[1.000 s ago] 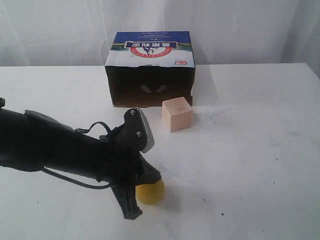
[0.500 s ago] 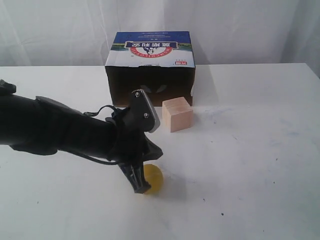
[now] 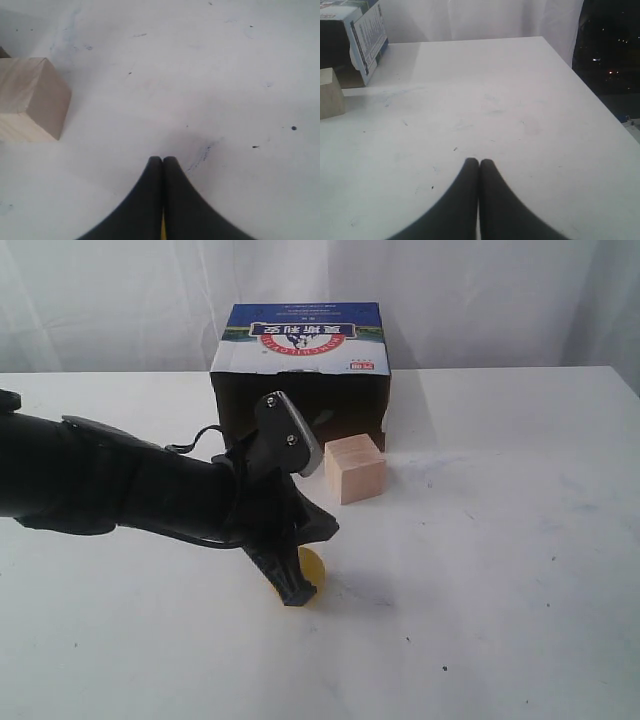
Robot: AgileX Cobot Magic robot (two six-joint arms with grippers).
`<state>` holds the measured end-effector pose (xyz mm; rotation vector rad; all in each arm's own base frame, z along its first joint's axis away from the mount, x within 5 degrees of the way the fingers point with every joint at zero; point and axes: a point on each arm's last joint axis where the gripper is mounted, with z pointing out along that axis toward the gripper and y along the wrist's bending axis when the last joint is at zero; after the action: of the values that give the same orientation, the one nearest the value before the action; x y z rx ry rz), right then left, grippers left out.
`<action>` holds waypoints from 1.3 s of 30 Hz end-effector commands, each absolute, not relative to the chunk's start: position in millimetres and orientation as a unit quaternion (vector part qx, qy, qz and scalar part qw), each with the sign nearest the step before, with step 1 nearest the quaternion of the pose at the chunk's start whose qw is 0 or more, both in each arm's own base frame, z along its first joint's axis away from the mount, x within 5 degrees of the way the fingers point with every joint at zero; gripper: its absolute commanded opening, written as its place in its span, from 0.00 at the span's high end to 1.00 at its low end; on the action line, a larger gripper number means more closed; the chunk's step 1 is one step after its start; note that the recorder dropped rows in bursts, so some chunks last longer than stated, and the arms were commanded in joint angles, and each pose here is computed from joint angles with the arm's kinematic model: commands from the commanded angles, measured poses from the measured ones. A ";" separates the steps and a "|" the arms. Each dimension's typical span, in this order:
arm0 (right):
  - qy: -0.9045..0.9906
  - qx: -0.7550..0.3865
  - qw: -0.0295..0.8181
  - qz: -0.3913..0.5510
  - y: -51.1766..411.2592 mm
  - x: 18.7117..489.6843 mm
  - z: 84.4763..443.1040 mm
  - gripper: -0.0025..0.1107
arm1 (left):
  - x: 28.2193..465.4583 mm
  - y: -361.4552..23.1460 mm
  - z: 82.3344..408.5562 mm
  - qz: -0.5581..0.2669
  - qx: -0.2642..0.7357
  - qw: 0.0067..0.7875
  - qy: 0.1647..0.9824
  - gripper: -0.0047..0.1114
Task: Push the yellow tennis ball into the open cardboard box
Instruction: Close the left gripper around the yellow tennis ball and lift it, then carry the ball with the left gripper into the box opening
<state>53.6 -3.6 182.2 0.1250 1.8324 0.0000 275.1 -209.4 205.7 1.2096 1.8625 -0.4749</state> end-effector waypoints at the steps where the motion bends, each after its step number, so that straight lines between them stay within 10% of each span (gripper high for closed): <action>1: 0.789 0.055 0.611 0.001 -3.5 53.4 182.3 0.98 | 272.2 -215.1 194.2 -0.224 0.490 0.403 0.740 0.96; 22: 0.789 0.055 0.611 0.001 -3.5 53.4 182.3 0.98 | 287.5 -214.8 156.5 -0.186 0.467 0.370 0.782 0.96; 32: 0.789 0.055 0.611 0.001 -3.5 53.4 182.3 0.98 | 365.2 -206.8 141.6 -0.094 0.387 0.399 0.826 0.96; 39: 0.789 0.055 0.611 0.001 -3.5 53.4 182.3 0.98 | 376.4 -183.7 159.3 -0.216 0.368 0.432 0.795 0.96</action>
<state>53.6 -3.6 182.2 0.1268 1.8323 0.0014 376.9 -182.9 144.6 0.9124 2.0773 -0.3775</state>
